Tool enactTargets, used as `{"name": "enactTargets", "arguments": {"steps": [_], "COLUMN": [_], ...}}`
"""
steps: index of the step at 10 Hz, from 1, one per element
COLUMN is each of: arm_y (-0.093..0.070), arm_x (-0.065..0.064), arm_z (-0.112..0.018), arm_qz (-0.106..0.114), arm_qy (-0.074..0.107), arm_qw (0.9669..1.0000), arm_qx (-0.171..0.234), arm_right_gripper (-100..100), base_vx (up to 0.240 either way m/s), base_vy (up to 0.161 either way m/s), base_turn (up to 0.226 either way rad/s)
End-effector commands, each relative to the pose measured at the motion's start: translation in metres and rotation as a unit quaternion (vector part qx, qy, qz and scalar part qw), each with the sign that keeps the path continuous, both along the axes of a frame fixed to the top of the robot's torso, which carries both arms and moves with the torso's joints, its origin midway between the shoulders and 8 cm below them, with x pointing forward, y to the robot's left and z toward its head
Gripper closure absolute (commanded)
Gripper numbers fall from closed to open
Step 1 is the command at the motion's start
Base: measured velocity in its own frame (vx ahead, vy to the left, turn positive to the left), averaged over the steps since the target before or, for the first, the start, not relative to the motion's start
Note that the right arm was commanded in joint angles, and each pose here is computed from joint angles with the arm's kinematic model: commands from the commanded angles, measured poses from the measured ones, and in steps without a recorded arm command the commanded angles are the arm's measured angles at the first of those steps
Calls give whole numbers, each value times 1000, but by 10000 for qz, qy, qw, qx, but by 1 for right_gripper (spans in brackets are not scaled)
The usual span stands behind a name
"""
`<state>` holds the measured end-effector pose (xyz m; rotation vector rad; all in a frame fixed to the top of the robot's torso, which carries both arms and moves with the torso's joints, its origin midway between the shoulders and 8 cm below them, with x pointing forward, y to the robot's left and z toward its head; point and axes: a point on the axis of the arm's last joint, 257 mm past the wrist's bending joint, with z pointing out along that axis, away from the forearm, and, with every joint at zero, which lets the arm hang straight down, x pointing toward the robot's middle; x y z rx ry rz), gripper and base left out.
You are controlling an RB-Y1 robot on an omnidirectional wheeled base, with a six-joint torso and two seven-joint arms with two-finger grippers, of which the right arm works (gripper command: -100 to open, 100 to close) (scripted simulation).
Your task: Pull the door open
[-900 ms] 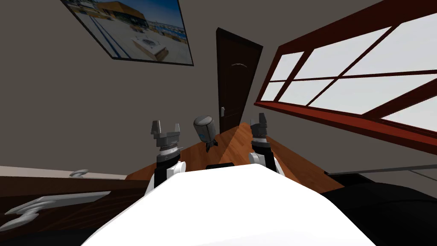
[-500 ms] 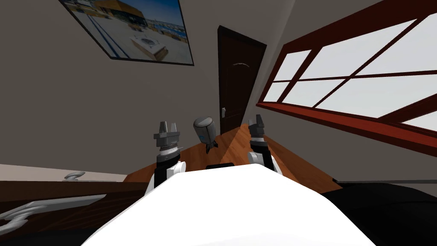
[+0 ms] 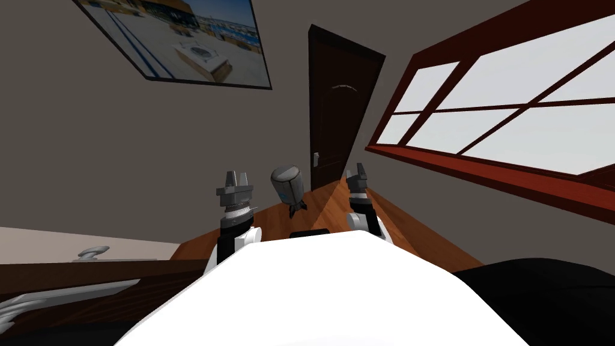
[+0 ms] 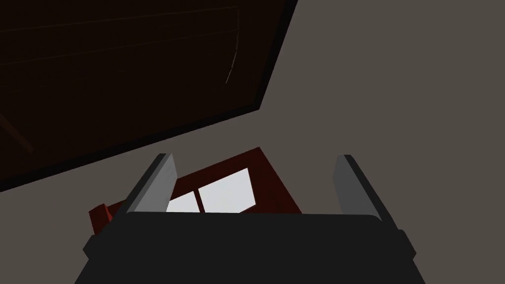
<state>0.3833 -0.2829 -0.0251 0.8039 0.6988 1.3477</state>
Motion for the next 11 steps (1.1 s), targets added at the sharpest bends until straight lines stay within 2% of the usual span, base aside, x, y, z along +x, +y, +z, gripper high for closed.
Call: {"name": "enactTargets", "arguments": {"steps": [1, 3, 6, 9, 11], "arm_y": [1, 2, 3, 5, 6], "arm_x": [7, 14, 27, 40, 48], "arm_z": [-10, -21, -38, -57, -70], "arm_qz": [139, 311, 569, 830, 996], "arm_qy": [63, 149, 285, 433, 533], "arm_qw": [9997, 9985, 9945, 9873, 9807], "arm_qx": [187, 433, 829, 1281, 1596], "arm_right_gripper": [-100, -100, -100, -100, -100], "base_vx": [77, 85, 97, 84, 92], "base_vy": [-58, -51, -69, -72, -86], "base_turn": [77, 70, 74, 93, 84]}}
